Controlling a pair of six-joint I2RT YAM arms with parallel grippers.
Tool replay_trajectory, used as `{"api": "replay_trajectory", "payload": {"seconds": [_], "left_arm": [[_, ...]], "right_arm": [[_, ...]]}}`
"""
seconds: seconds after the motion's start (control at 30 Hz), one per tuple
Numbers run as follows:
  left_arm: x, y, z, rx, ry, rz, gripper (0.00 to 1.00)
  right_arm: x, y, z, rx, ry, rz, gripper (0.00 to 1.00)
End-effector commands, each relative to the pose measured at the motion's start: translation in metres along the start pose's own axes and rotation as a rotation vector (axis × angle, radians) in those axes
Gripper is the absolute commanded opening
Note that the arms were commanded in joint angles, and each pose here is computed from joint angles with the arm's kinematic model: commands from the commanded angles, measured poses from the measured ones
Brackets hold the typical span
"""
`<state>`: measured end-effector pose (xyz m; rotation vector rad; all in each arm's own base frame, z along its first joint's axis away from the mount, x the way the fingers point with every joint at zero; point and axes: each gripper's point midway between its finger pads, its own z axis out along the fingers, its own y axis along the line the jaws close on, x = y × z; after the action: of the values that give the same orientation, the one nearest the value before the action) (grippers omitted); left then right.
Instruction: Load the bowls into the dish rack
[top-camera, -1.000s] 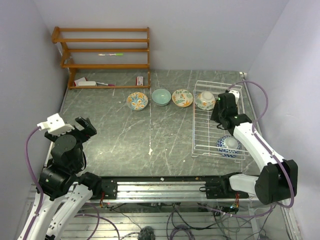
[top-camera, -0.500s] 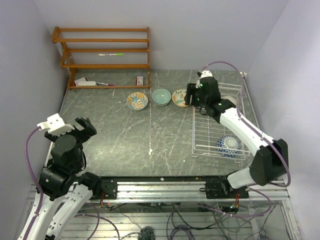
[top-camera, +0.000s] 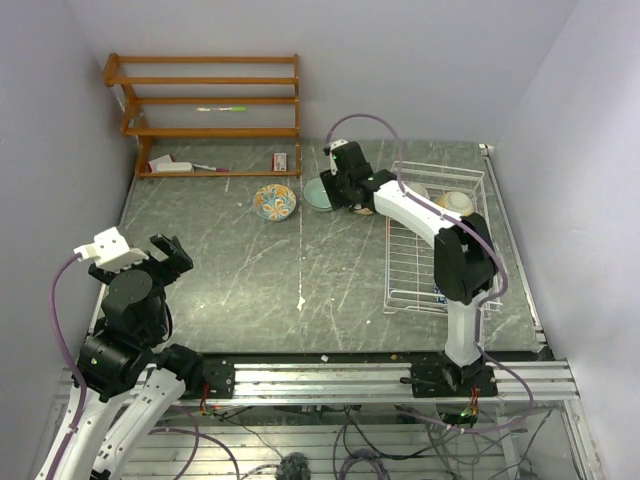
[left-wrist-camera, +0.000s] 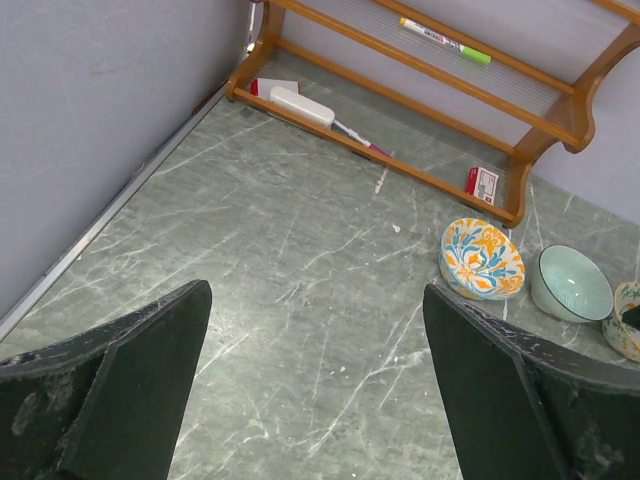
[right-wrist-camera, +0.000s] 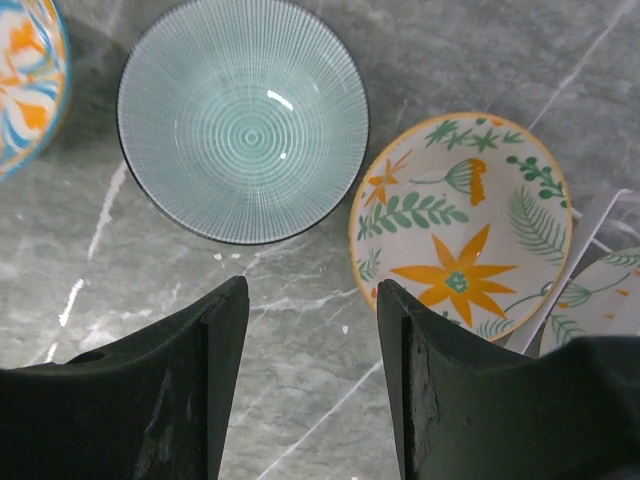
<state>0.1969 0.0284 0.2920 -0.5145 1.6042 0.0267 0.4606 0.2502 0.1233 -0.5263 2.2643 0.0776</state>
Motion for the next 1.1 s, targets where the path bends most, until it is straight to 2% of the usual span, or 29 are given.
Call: {"api": "replay_trajectory", "payload": {"seconds": [0.0,0.2,0.53,0.67,0.73,0.83,0.97,1.07], "left_arm": [[-0.005,0.004,0.0,-0.027,-0.023,-0.016,0.98],[-0.005,0.003,0.002,-0.03,-0.02,-0.008,0.98],[-0.004,0.004,0.004,-0.045,-0.016,0.004,0.98],[-0.003,0.005,0.004,-0.049,-0.016,0.005,0.98],[-0.003,0.005,0.005,-0.051,-0.014,0.006,0.98],[-0.003,0.005,0.005,-0.052,-0.014,0.006,0.98],[-0.003,0.006,0.004,-0.051,-0.016,0.003,0.98],[-0.003,0.006,0.004,-0.05,-0.015,0.0,0.98]], "right_arm": [[0.008,-0.016,-0.001,0.124,0.065,-0.104,0.54],[0.045,-0.024,0.021,0.19,0.146,-0.142,0.53],[0.07,-0.02,0.056,0.17,0.162,-0.226,0.45],[0.069,-0.02,0.064,0.178,0.142,-0.219,0.35],[0.066,-0.023,0.063,0.193,0.127,-0.214,0.26],[0.061,-0.029,0.061,0.228,0.112,-0.213,0.19],[0.054,-0.031,0.056,0.238,0.084,-0.201,0.05],[0.045,-0.03,0.048,0.228,0.05,-0.177,0.03]]}}
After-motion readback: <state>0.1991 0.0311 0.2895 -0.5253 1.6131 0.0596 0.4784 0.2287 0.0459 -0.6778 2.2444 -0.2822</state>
